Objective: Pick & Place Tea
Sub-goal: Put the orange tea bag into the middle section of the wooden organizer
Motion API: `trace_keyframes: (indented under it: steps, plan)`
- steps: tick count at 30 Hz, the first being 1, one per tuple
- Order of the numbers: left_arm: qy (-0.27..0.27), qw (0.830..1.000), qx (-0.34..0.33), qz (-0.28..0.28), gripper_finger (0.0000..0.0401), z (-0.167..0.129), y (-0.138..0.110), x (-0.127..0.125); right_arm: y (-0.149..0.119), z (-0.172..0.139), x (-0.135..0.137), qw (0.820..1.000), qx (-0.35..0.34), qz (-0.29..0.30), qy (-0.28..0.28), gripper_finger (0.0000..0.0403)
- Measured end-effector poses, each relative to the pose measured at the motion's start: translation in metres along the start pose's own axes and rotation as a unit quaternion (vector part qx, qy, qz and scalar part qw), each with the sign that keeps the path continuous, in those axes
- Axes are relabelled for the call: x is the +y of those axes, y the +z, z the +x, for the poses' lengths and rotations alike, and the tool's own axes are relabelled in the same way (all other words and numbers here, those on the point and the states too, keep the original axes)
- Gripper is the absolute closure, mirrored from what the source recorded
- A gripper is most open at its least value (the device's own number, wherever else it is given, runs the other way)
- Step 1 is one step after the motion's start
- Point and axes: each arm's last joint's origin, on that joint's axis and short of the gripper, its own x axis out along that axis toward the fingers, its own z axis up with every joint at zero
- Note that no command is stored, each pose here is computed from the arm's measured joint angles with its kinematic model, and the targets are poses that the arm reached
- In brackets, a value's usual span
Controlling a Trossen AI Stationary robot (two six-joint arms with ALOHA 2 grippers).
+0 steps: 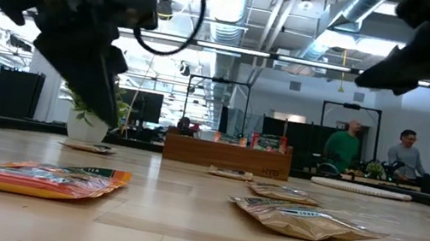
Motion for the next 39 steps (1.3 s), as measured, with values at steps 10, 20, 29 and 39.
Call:
trace_keyframes:
  steps: [10, 20, 29, 39]
  plan:
    - [-0.058, 0.995, 0.063, 0.051, 0.0275, 0.018, 0.019, -0.030, -0.017, -0.013, 0.008, 0.998, -0.058, 0.018, 0.025, 0.0305]
    - [-0.077, 0.993, 0.086, 0.038, 0.0275, 0.033, 0.009, -0.045, -0.017, -0.013, 0.010, 0.997, -0.064, 0.028, 0.029, 0.0305]
    - [-0.070, 0.994, 0.083, 0.029, 0.0275, 0.040, 0.004, -0.051, -0.015, -0.014, 0.011, 0.997, -0.070, 0.032, 0.032, 0.0305]
    - [-0.032, 0.996, 0.073, 0.028, 0.0275, 0.050, -0.004, -0.054, -0.014, -0.014, 0.011, 0.996, -0.076, 0.035, 0.035, 0.0305]
